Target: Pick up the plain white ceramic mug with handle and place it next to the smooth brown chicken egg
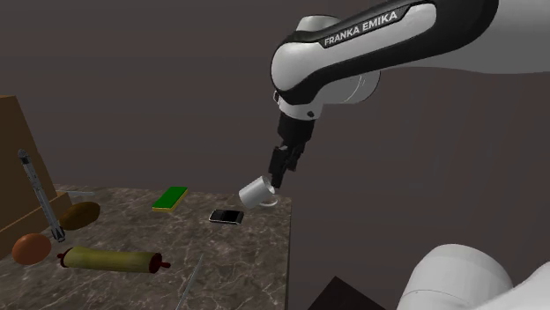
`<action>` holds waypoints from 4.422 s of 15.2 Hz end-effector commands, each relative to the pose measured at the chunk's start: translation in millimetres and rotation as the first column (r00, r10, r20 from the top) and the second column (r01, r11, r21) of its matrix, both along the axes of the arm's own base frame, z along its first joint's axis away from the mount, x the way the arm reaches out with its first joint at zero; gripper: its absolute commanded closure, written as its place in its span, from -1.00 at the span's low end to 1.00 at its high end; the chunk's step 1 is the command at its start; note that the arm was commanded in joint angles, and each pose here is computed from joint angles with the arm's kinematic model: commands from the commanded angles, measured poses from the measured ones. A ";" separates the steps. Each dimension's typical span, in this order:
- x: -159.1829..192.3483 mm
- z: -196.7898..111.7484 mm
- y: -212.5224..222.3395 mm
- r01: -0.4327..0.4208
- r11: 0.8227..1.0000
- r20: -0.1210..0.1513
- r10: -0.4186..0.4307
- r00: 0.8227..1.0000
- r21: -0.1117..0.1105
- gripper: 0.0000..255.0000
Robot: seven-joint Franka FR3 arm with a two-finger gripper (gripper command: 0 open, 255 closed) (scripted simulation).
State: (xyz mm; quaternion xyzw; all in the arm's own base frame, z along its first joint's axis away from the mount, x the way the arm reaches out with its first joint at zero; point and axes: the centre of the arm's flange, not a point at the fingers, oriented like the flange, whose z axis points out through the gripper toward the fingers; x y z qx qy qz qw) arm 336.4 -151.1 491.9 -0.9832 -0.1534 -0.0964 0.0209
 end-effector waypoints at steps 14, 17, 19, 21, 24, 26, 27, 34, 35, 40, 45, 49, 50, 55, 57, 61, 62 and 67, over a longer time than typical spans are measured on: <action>76.1 -132.5 -143.3 -0.288 0.957 0.167 0.278 0.946 0.034 -1.00; 99.1 -157.6 -167.1 -0.343 0.939 0.201 0.330 0.923 0.035 -1.00; 115.6 -174.1 -182.0 -0.379 0.925 0.223 0.363 0.905 0.035 -1.00; 131.7 -189.2 -195.3 -0.412 0.910 0.243 0.393 0.887 0.034 -1.00; 137.0 -203.5 -191.1 -0.412 0.910 0.243 0.393 0.887 0.034 -1.00; 140.6 -213.0 -188.3 -0.412 0.910 0.243 0.393 0.887 0.034 -1.00; 142.4 -217.8 -186.9 -0.412 0.910 0.243 0.393 0.887 0.034 -1.00; 145.2 -225.3 -184.7 -0.412 0.910 0.243 0.393 0.887 0.034 -1.00; 145.2 -225.3 -184.7 -0.412 0.910 0.243 0.393 0.887 0.034 -1.00; 145.2 -225.3 -184.7 -0.412 0.910 0.243 0.393 0.887 0.034 1.00; 145.2 -225.3 -184.7 -0.412 0.910 0.243 0.393 0.887 0.034 1.00; 145.2 -214.8 -184.7 -0.412 0.910 0.243 0.393 0.887 0.034 1.00; 145.2 -209.5 -184.7 -0.412 0.910 0.243 0.393 0.887 0.034 1.00; 145.2 -183.1 -184.7 -0.412 0.910 0.243 0.393 0.887 0.034 1.00; 145.2 -172.5 -184.7 -0.412 0.910 0.243 0.393 0.887 0.034 1.00; 145.2 -151.4 -184.7 -0.412 0.910 0.243 0.393 0.887 0.034 1.00; 145.2 -146.1 -184.7 -0.412 0.910 0.243 0.393 0.887 0.034 1.00; 145.2 -119.7 -184.7 -0.412 0.910 0.243 0.393 0.887 0.034 1.00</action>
